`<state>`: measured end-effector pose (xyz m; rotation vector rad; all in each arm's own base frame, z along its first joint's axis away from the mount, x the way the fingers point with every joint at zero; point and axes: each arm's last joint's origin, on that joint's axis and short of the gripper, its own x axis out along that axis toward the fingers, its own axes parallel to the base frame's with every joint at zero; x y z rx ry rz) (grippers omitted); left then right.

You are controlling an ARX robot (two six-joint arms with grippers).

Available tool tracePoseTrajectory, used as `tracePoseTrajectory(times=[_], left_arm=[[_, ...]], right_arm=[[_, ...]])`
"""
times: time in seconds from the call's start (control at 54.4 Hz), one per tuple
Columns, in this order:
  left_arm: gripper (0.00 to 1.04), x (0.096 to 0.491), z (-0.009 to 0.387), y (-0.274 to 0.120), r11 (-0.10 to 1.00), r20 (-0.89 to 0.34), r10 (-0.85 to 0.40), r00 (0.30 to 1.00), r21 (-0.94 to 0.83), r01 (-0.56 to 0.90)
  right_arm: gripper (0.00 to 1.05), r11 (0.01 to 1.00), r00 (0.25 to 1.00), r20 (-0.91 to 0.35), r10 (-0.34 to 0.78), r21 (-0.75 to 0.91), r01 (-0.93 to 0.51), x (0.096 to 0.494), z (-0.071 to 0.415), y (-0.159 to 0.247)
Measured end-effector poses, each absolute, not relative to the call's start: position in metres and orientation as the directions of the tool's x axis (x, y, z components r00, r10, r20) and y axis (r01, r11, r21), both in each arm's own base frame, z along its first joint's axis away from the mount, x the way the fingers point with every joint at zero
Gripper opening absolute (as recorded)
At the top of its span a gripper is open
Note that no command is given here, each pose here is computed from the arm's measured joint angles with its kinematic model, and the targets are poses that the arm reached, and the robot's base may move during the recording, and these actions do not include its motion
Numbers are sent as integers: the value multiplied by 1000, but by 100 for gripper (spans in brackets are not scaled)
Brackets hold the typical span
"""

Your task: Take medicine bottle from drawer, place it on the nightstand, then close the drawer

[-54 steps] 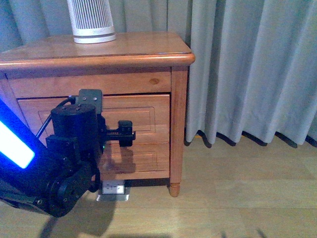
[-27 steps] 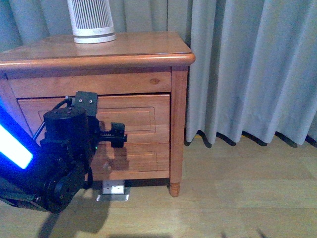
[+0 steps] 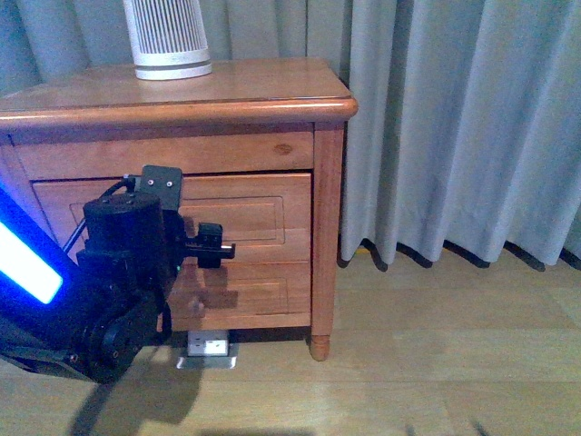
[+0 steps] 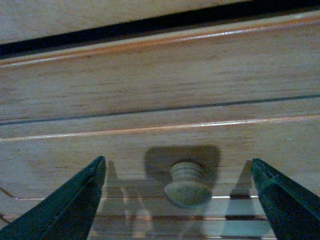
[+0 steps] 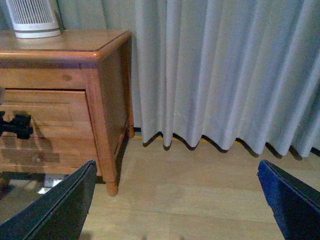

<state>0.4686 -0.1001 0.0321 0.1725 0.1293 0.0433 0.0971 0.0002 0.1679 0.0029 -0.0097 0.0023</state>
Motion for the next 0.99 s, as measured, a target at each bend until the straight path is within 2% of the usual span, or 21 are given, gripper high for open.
tracePoseTrajectory(times=[0.239, 0.46, 0.846, 0.993], left_arm=[[35, 469, 32, -100, 985, -127, 51, 991, 172, -29], [3, 470, 34, -102, 986, -118, 42, 992, 163, -22], [3, 470, 34, -102, 987, -120, 41, 992, 159, -22], [24, 470, 33, -102, 987, -133, 43, 990, 162, -21]], right_arm=[[98, 1000, 1000, 10, 2, 3, -2, 97, 168, 0], [98, 1000, 1000, 10, 2, 3, -2, 97, 168, 0], [98, 1000, 1000, 10, 2, 3, -2, 97, 168, 0], [98, 1000, 1000, 10, 2, 3, -2, 97, 168, 0]])
